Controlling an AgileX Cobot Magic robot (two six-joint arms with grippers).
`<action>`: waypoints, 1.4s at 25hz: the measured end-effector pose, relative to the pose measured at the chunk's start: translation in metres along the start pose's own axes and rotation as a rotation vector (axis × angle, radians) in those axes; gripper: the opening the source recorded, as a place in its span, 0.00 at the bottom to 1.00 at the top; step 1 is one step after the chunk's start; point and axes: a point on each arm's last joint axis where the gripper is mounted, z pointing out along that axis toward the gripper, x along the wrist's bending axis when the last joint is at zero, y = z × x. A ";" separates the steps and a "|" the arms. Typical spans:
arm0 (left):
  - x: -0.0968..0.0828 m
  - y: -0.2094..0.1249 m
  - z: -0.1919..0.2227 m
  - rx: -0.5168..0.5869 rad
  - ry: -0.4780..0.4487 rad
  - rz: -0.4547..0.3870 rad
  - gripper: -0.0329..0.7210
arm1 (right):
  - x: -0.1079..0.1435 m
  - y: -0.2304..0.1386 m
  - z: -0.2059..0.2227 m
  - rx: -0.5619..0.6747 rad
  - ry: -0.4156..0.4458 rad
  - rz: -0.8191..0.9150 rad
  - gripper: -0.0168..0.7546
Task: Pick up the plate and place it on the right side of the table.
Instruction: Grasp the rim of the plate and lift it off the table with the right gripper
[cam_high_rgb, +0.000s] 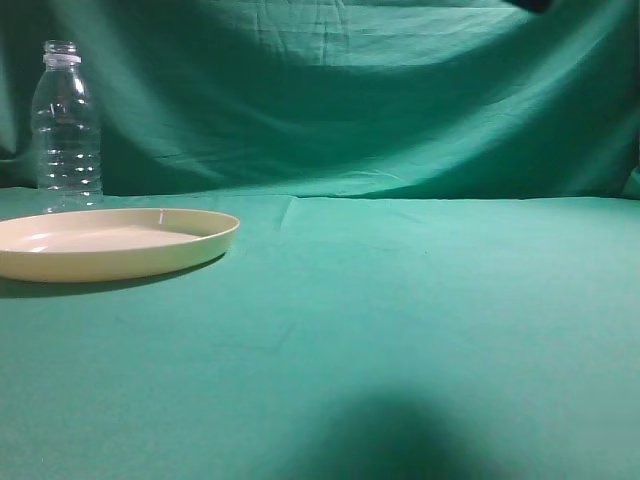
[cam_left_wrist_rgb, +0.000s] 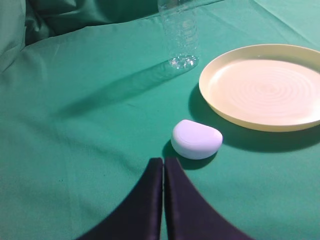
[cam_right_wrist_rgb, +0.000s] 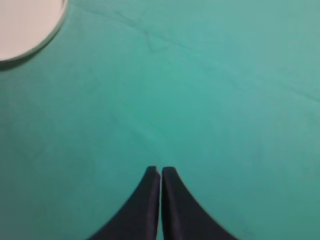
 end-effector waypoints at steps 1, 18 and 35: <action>0.000 0.000 0.000 0.000 0.000 0.000 0.04 | 0.005 0.010 0.008 0.014 0.012 -0.018 0.02; 0.000 0.000 0.000 0.000 0.000 0.000 0.04 | 0.085 0.131 0.153 0.127 0.211 -0.110 0.61; 0.000 0.000 0.000 0.000 0.000 0.000 0.04 | 0.088 0.135 0.229 0.157 0.150 -0.168 0.66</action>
